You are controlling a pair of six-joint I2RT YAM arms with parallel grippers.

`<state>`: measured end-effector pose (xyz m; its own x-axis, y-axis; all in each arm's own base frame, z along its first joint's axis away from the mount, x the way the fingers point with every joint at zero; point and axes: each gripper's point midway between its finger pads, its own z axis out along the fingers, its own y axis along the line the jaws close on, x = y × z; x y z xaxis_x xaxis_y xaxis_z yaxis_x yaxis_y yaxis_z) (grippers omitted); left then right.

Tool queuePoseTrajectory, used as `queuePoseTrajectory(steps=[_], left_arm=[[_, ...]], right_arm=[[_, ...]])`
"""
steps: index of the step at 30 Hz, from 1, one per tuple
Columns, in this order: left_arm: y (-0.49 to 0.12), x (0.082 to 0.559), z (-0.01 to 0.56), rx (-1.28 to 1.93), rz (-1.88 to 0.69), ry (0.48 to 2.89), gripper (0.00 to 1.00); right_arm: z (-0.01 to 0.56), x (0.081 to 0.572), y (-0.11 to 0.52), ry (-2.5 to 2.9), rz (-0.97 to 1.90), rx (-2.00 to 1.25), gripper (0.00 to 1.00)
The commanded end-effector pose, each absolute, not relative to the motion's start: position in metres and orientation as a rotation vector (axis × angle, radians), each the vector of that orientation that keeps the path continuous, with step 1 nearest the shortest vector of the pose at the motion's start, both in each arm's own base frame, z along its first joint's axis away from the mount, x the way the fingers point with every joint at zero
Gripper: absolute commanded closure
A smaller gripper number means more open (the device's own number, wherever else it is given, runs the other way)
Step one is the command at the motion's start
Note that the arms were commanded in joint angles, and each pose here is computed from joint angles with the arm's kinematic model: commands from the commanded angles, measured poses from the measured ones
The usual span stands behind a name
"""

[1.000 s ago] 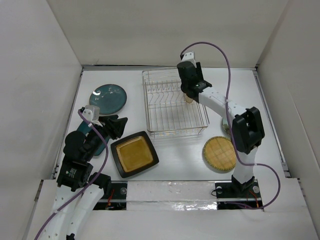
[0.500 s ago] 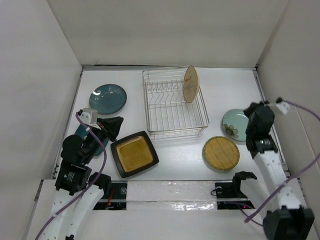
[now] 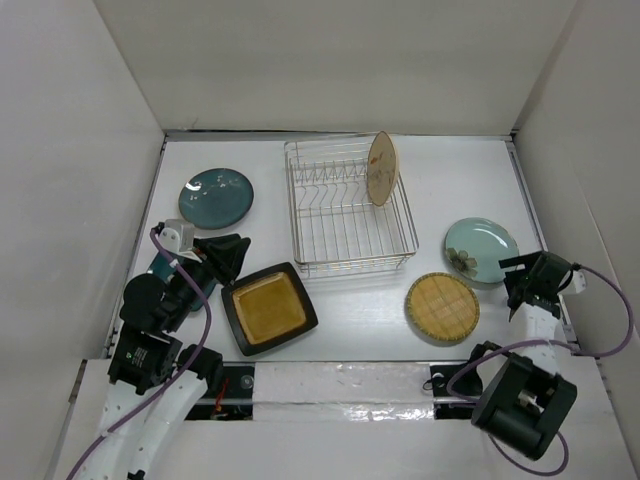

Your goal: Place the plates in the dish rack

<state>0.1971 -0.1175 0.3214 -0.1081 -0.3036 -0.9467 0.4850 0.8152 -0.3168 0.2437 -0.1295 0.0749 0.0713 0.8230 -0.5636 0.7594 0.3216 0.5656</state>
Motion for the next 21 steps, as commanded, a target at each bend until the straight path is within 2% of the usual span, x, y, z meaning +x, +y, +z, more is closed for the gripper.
queuePoseTrajectory(steps=[1,6,12,16,17,19,20,21], left_arm=[[-0.117,0.195,0.335,0.151,-0.675,1.489,0.73],[-0.116,0.195,0.333,0.150,-0.672,1.495,0.72],[-0.115,0.198,0.331,0.138,-0.657,1.512,0.71],[-0.113,0.201,0.330,0.130,-0.645,1.517,0.71],[-0.113,0.202,0.328,0.129,-0.643,1.523,0.71],[-0.114,0.203,0.328,0.130,-0.642,1.526,0.71],[-0.114,0.203,0.328,0.130,-0.642,1.528,0.71],[-0.114,0.203,0.328,0.130,-0.644,1.530,0.71]], right_arm=[[0.085,0.270,-0.109,1.719,0.302,1.318,0.17],[0.060,0.285,-0.098,1.787,0.436,1.324,0.17],[0.041,0.298,-0.098,1.738,0.516,1.387,0.32],[0.031,0.306,-0.099,1.724,0.576,1.429,0.46],[0.030,0.308,-0.099,1.720,0.589,1.431,0.55],[0.029,0.313,-0.098,1.700,0.623,1.440,0.67],[0.029,0.314,-0.098,1.697,0.630,1.437,0.77],[0.031,0.317,-0.099,1.689,0.637,1.426,0.82]])
